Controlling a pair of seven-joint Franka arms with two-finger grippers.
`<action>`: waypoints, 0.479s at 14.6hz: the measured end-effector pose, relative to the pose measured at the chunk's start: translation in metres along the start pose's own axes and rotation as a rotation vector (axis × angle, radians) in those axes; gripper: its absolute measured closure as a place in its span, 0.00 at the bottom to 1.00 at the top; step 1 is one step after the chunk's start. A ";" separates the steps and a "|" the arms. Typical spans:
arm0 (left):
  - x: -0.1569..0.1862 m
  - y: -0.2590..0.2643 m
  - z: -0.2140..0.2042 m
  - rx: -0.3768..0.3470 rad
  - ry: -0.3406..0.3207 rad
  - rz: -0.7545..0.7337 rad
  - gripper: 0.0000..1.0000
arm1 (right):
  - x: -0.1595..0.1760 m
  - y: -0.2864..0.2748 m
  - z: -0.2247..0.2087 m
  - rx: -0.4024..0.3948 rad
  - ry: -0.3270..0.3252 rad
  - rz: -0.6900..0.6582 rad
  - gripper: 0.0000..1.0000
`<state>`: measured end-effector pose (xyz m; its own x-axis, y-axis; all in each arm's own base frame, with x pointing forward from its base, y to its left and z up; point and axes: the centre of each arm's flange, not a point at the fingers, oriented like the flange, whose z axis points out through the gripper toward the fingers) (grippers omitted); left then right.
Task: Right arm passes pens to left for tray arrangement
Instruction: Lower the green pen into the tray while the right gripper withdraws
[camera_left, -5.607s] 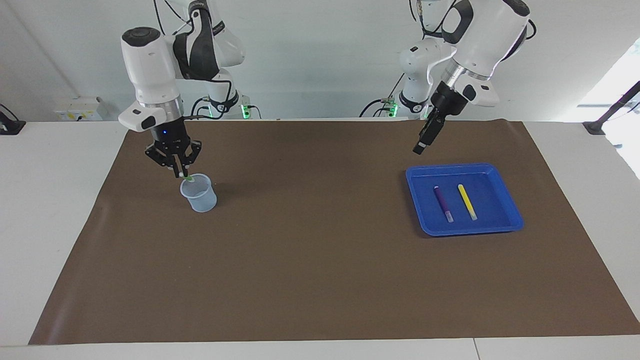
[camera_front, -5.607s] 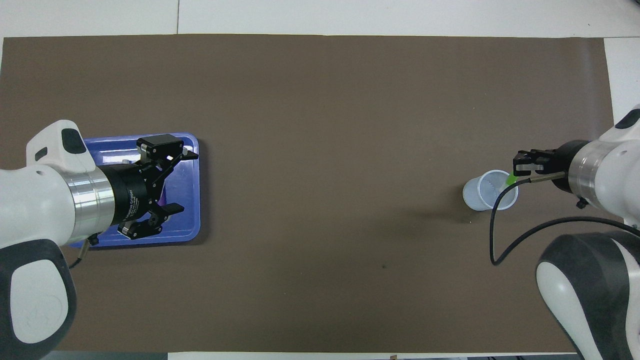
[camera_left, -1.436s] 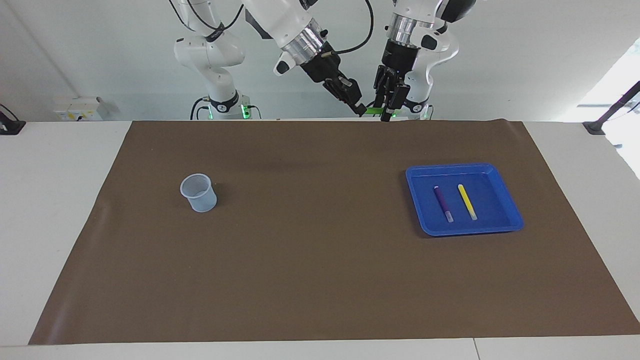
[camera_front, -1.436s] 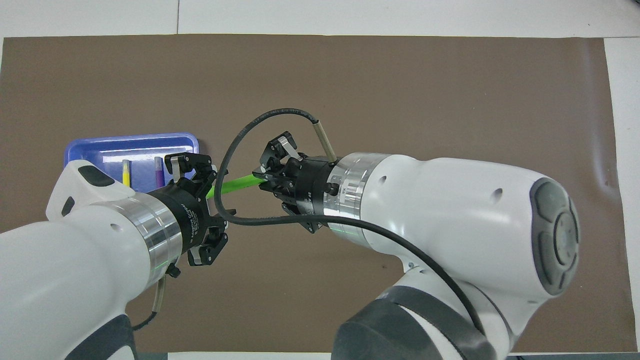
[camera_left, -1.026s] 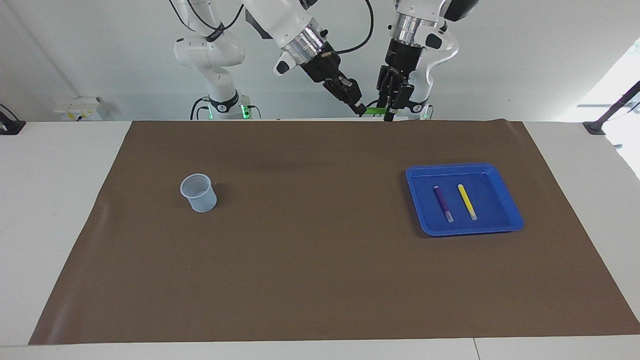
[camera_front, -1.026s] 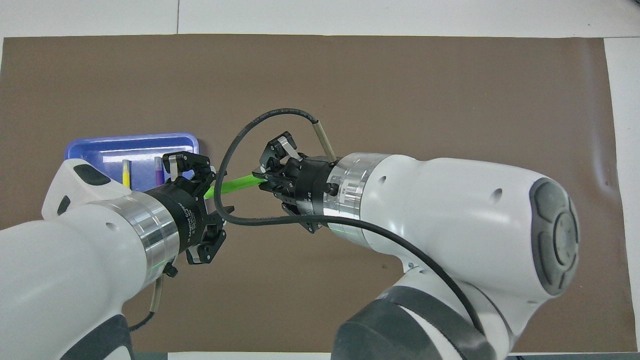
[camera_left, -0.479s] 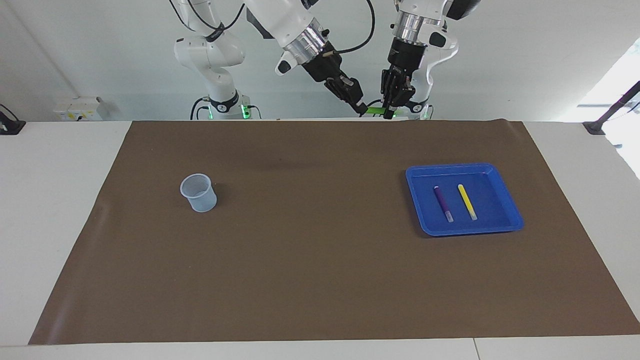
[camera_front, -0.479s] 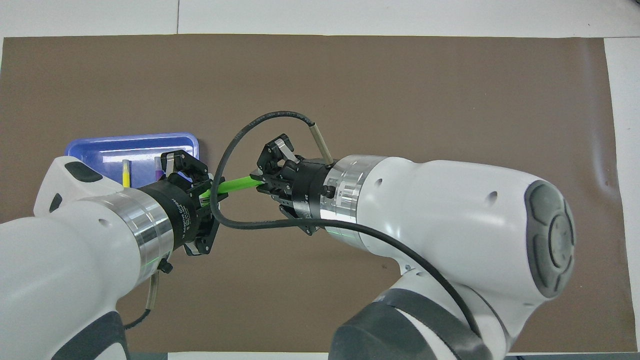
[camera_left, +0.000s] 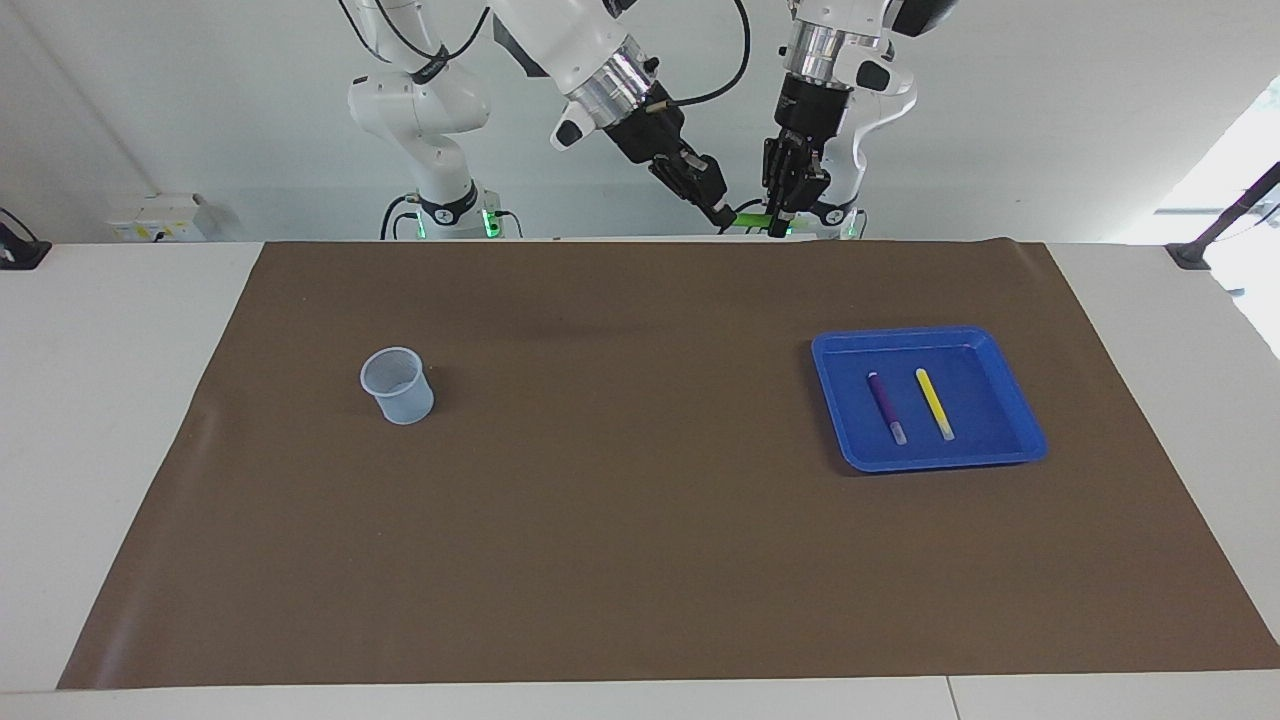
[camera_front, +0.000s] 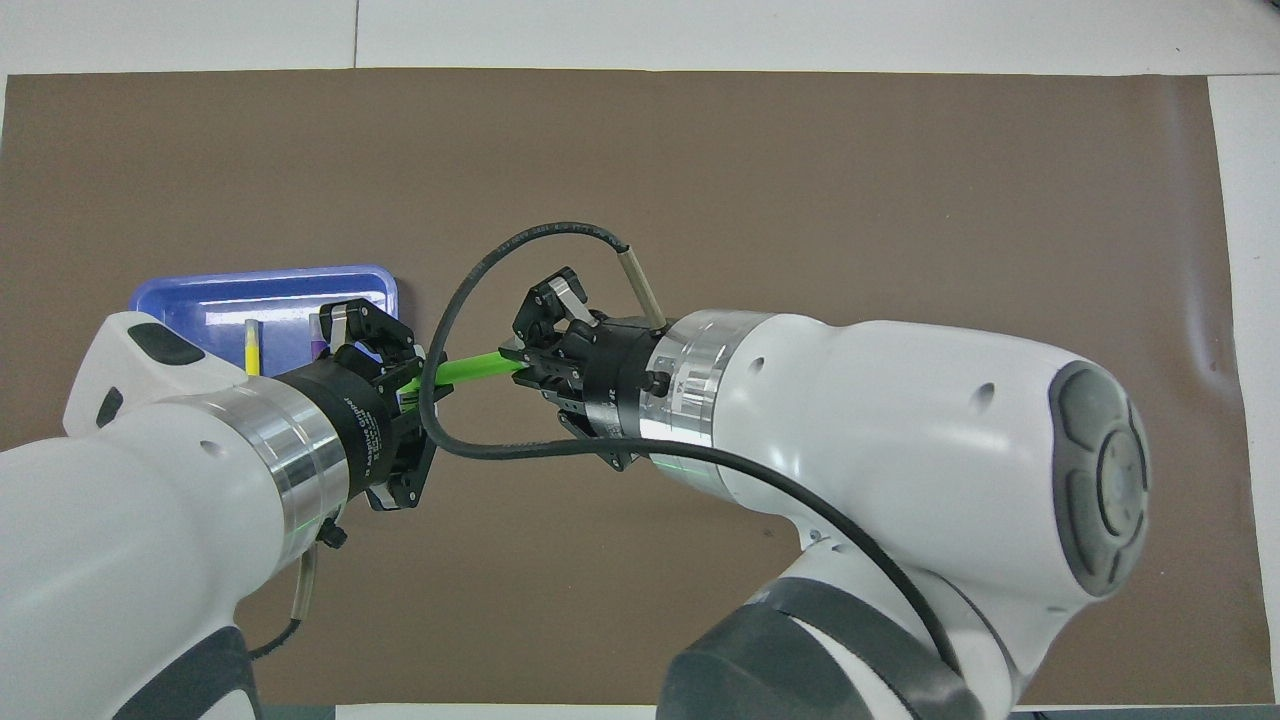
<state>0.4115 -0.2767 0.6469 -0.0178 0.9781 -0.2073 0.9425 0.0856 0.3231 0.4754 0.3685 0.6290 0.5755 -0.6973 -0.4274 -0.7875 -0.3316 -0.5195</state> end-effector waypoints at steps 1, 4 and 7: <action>0.000 0.000 0.000 0.000 0.002 0.001 0.81 | 0.002 0.000 0.000 -0.001 0.005 -0.001 0.65; 0.006 0.004 0.000 -0.004 0.009 -0.008 0.81 | 0.012 -0.001 0.000 -0.010 0.039 -0.024 0.34; 0.018 0.012 0.001 -0.007 0.019 -0.013 0.81 | 0.041 0.002 -0.004 -0.065 0.084 -0.096 0.02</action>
<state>0.4231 -0.2586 0.6461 -0.0366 0.9804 -0.1938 0.9399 0.0997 0.3266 0.4970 0.3368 0.6134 0.6306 -0.7103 -0.3127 -0.7438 -0.4380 -0.5050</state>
